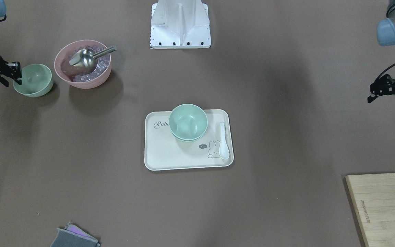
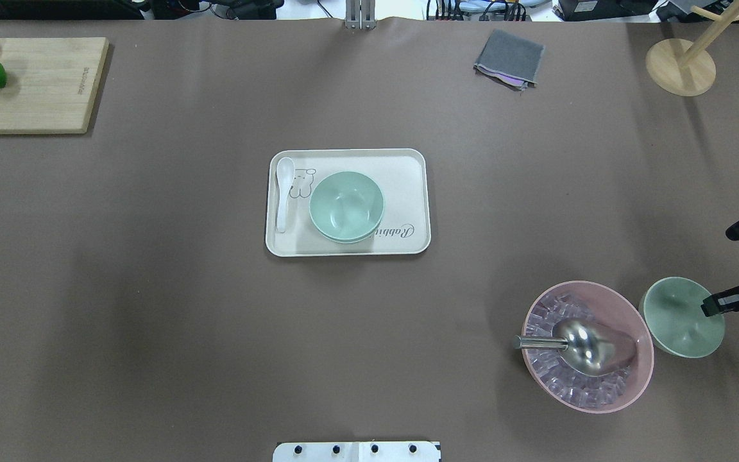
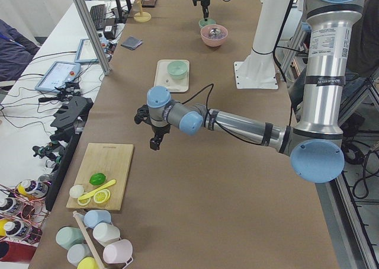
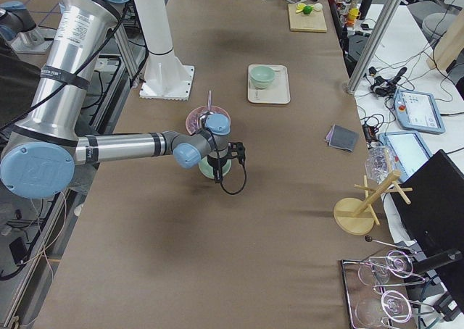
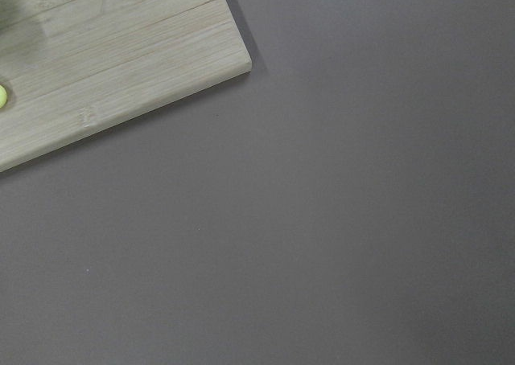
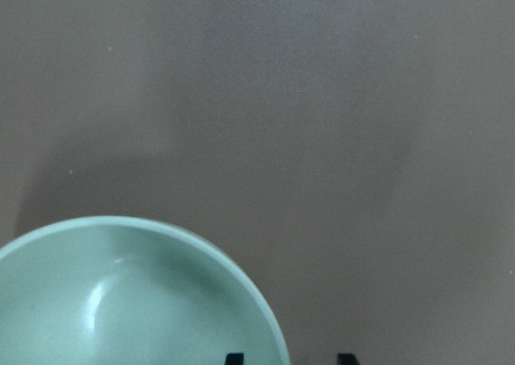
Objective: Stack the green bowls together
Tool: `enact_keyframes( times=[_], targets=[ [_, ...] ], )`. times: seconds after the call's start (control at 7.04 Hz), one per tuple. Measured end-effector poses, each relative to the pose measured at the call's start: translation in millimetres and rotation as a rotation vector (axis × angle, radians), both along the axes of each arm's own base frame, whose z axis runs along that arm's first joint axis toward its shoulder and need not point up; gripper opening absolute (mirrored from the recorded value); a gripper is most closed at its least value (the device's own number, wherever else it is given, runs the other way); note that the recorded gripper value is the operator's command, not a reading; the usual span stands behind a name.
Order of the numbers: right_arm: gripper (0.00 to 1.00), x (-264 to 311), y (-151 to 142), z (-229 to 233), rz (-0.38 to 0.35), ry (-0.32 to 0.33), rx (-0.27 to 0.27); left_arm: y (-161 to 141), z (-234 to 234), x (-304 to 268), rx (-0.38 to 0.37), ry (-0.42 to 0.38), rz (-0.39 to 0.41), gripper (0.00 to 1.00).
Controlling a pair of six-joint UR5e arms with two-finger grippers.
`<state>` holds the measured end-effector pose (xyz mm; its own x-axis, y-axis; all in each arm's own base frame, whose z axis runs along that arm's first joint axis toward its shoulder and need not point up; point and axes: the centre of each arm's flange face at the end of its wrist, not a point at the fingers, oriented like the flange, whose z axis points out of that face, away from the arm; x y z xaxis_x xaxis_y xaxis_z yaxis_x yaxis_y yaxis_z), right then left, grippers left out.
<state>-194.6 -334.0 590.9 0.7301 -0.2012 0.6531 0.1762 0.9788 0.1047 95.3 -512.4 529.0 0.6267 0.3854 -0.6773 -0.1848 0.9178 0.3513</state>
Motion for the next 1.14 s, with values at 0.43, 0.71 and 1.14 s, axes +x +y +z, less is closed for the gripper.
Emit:
enact_keyframes(
  times=[0.43, 0.71, 1.14],
  targets=[
    [0.19, -1.2, 0.6, -0.2, 0.003, -0.001, -0.003, 2.2, 3.2, -1.0, -0.007, -0.001, -0.001, 0.98],
    [0.13, -1.7, 0.5, -0.8, 0.002, -0.004, -0.003, 2.3, 2.6, -2.3, -0.005, -0.001, -0.003, 0.98],
    [0.0, -5.0, -2.9, -6.4, -0.001, -0.017, 0.004, 9.6, 6.7, -11.0, -0.006, 0.0, -0.015, 0.98]
  ],
)
